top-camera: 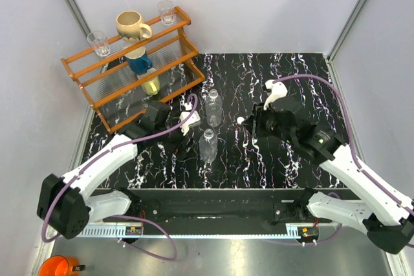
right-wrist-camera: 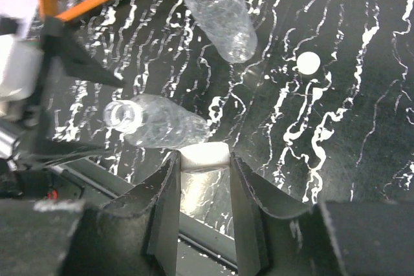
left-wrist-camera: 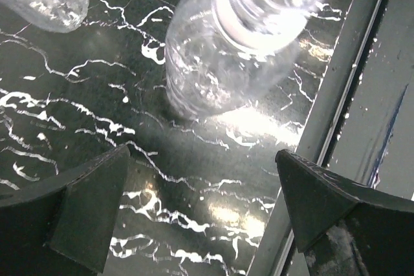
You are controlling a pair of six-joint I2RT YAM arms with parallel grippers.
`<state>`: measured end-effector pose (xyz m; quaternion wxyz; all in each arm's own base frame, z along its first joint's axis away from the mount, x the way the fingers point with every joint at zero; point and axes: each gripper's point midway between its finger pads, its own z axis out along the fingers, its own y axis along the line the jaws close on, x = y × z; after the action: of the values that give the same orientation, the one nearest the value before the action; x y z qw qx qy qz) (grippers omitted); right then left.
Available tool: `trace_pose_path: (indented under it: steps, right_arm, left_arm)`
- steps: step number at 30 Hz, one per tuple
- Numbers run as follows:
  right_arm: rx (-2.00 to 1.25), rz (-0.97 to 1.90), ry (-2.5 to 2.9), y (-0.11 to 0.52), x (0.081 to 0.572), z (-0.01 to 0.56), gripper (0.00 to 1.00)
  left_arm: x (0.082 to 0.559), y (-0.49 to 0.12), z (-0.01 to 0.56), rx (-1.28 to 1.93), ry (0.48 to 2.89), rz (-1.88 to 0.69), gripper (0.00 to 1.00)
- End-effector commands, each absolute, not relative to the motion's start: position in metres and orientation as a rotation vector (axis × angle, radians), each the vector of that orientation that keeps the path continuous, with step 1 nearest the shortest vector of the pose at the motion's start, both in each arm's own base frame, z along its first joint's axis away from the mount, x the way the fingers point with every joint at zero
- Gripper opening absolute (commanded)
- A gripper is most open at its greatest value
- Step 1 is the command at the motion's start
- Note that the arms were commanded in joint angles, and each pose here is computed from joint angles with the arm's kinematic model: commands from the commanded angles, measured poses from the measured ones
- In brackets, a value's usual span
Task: Screw on the bottle caps
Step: Place the bottle cap at the center of the board.
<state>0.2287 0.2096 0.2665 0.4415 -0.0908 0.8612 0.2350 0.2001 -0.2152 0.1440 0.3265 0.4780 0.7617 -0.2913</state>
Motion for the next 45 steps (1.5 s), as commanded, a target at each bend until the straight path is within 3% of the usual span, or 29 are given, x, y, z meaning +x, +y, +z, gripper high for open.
trace_pose_path:
  steps: [1,14,27,36,45]
  right_arm:
    - [-0.209,0.697,2.084,0.212,0.218,0.293,0.24]
    - [-0.136,0.581,2.351,0.240,0.249,0.152,0.20]
    - [0.029,0.697,2.308,0.280,0.289,0.095,0.17]
    - [0.062,0.720,2.395,0.284,0.279,0.063,0.15]
    - [0.066,0.812,2.455,0.294,0.257,0.060,0.14]
  left_arm:
    - [0.220,-0.248,0.162,1.232,1.848,-0.880,0.99]
    - [0.215,-0.241,0.166,1.276,1.848,-0.844,0.99]
    - [0.204,-0.222,0.154,1.362,1.871,-0.752,0.99]
    - [0.201,-0.232,0.135,1.362,1.884,-0.765,0.99]
    - [0.217,-0.215,0.120,1.251,1.938,-0.579,0.99]
